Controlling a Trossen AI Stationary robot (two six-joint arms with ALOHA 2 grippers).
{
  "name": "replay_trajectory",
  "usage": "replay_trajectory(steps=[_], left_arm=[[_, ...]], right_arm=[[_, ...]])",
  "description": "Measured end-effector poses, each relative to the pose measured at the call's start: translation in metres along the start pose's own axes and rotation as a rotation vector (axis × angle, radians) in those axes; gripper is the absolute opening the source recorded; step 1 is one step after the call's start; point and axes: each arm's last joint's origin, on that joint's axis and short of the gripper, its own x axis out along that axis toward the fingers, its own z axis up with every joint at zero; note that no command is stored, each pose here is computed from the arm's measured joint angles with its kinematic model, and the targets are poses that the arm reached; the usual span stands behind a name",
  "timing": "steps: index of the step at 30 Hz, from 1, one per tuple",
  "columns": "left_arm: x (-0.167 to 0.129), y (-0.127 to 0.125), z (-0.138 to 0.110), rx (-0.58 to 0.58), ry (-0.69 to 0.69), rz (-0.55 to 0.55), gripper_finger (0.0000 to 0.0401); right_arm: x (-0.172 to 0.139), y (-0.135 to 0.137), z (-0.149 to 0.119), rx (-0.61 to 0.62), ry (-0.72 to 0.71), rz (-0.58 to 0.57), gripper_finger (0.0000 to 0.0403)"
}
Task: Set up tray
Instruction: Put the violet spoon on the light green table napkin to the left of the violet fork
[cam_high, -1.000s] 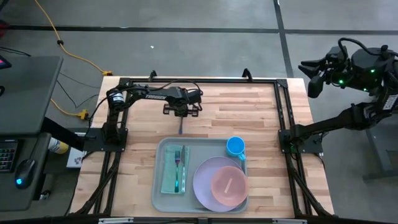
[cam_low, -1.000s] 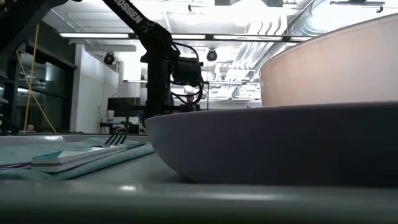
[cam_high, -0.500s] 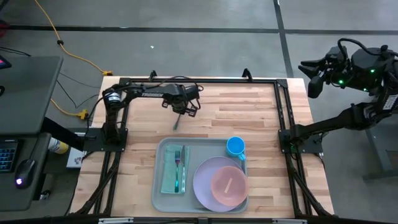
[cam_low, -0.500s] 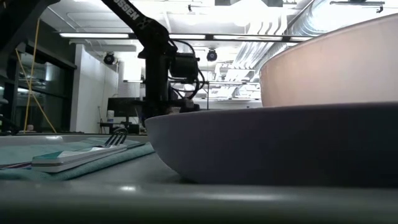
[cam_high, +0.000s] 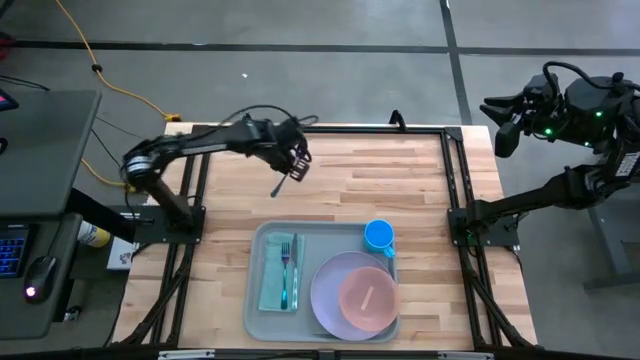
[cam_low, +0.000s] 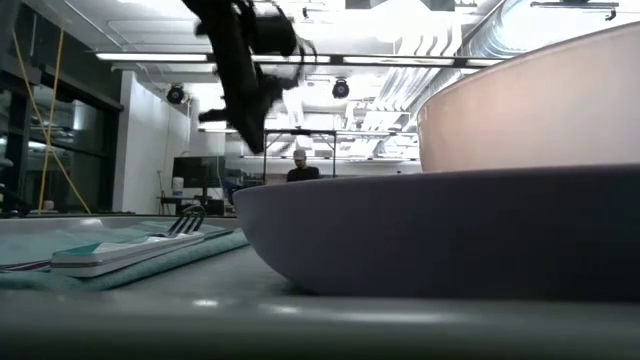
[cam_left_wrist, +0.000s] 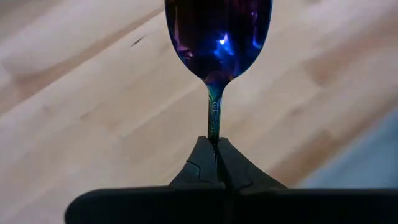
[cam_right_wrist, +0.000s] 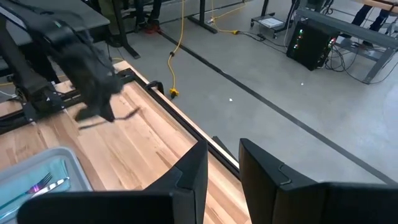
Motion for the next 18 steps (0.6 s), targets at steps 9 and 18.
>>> replay_trajectory(steps=[9, 18], left_arm=[[-0.105, 0.015, -0.037, 0.075, -0.177, -0.093, 0.0012], [-0.161, 0.037, -0.105, -0.055, -0.138, -0.007, 0.0012]], right_arm=[[0.0, 0.0, 0.0, -0.011, -0.004, -0.016, 0.0069], [0.0, -0.001, 0.0, -0.026, -0.009, -0.039, 0.0069]])
